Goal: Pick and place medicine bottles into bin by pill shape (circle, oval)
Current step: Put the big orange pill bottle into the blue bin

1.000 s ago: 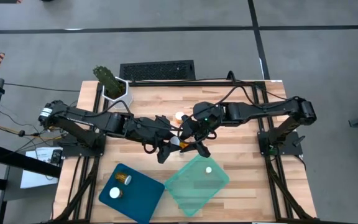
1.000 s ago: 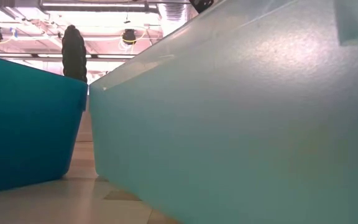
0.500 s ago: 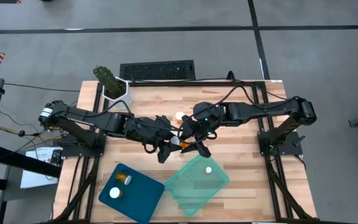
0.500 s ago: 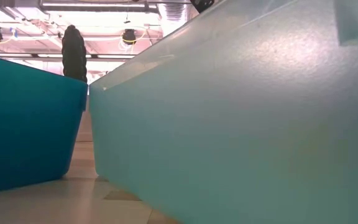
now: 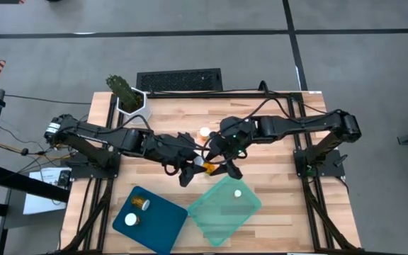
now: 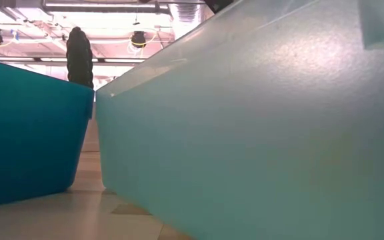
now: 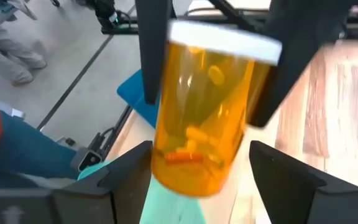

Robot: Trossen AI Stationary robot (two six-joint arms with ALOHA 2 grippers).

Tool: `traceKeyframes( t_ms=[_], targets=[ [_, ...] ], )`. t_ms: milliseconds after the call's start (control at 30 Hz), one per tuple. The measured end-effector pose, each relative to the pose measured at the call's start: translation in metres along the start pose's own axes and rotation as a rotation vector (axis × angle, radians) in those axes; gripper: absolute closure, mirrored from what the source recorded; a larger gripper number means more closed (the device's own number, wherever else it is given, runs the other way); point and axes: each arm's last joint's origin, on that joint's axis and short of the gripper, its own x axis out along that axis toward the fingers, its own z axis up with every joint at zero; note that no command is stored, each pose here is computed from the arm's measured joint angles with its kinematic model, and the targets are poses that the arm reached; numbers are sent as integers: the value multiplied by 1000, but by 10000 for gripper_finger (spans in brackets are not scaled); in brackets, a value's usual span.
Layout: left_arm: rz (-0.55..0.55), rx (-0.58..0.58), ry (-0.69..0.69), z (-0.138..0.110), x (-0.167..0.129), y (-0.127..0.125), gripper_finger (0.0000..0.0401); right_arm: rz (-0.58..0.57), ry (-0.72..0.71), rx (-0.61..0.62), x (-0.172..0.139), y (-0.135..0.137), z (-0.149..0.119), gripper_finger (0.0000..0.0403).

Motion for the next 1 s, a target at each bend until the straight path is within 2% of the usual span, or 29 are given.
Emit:
traceKeyframes(
  t_ms=[133, 367, 500, 733, 1000],
  targets=[
    [19, 5, 40, -4, 0, 2, 205, -9, 55, 28, -2, -3, -6, 121],
    [84, -23, 233, -27, -4, 1, 205, -42, 239, 112, -14, -14, -25, 121],
    [149, -41, 326, -51, -13, -13, 205, -53, 304, 143, -20, -19, -32, 121],
    [197, -121, 389, -109, -25, -49, 205, -60, 332, 159, -23, -22, -36, 121],
    [355, -65, 534, -166, -11, -62, 205, -59, 308, 145, -27, -22, -33, 121]
  ],
)
